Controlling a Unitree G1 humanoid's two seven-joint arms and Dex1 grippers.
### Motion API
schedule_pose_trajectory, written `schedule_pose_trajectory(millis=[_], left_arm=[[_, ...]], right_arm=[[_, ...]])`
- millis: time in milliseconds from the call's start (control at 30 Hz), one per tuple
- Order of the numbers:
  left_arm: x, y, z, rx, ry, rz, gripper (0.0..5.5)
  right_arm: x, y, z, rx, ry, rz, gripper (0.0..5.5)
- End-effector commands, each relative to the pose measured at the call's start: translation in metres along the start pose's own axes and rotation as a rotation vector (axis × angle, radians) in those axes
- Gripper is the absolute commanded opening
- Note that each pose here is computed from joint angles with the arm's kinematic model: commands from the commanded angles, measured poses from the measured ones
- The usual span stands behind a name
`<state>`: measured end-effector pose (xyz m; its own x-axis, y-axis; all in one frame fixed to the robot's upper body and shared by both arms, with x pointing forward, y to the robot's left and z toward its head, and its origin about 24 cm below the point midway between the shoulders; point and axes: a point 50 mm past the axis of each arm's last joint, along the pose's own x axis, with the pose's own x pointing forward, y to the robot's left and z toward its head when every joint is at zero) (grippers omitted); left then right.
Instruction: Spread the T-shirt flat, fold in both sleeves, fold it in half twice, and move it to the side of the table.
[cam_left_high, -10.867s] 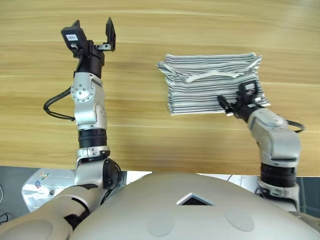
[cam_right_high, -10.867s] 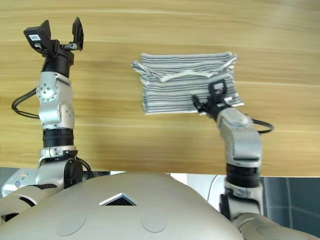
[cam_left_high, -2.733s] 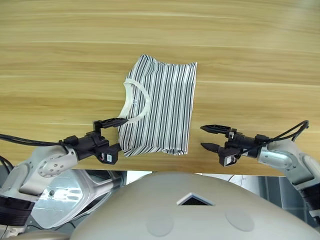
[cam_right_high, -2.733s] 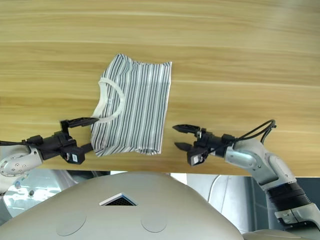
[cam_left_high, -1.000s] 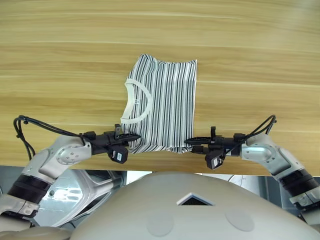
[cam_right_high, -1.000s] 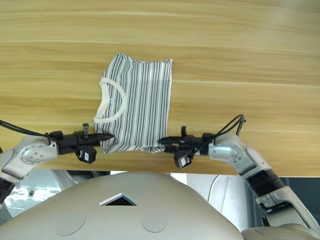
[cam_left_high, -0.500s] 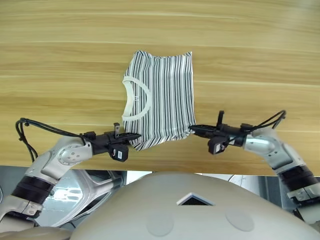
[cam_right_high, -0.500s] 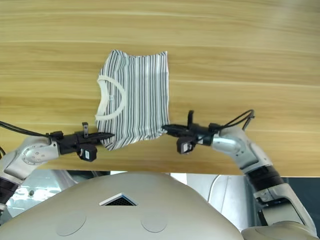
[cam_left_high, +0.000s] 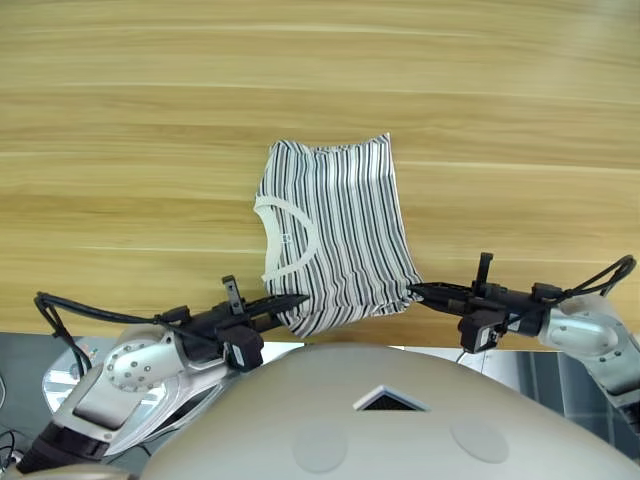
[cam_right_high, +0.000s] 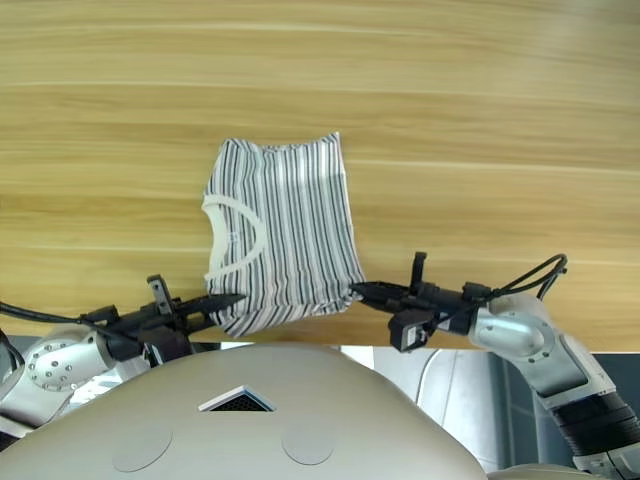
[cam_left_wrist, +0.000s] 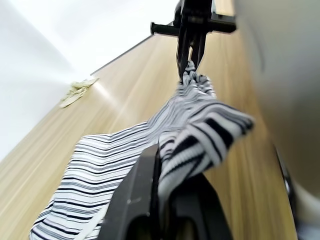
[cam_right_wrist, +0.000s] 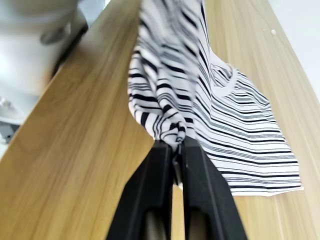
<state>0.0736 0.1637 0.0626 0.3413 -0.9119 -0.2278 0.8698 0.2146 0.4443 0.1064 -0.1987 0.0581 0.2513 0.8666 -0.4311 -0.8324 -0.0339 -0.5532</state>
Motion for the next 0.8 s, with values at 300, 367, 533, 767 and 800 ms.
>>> schedule_pose_trajectory(millis=[300, 367, 533, 767, 800], left_arm=[[0.036, 0.087, -0.064, -0.101, 0.113, 0.399, 0.05], [0.045, 0.092, -0.074, -0.151, 0.132, 0.453, 0.05], [0.058, 0.109, -0.09, -0.222, 0.178, 0.561, 0.05], [0.067, 0.117, -0.101, -0.289, 0.198, 0.628, 0.41], [0.067, 0.117, -0.102, -0.304, 0.199, 0.636, 0.5]], right_arm=[[0.04, -0.102, -0.029, 0.121, -0.075, -0.592, 0.06], [0.049, -0.109, -0.038, 0.172, -0.062, -0.633, 0.06], [0.073, -0.128, -0.059, 0.227, -0.003, -0.698, 0.06], [0.11, -0.141, -0.075, 0.272, 0.05, -0.702, 0.06], [0.114, -0.145, -0.076, 0.276, 0.054, -0.708, 0.42]])
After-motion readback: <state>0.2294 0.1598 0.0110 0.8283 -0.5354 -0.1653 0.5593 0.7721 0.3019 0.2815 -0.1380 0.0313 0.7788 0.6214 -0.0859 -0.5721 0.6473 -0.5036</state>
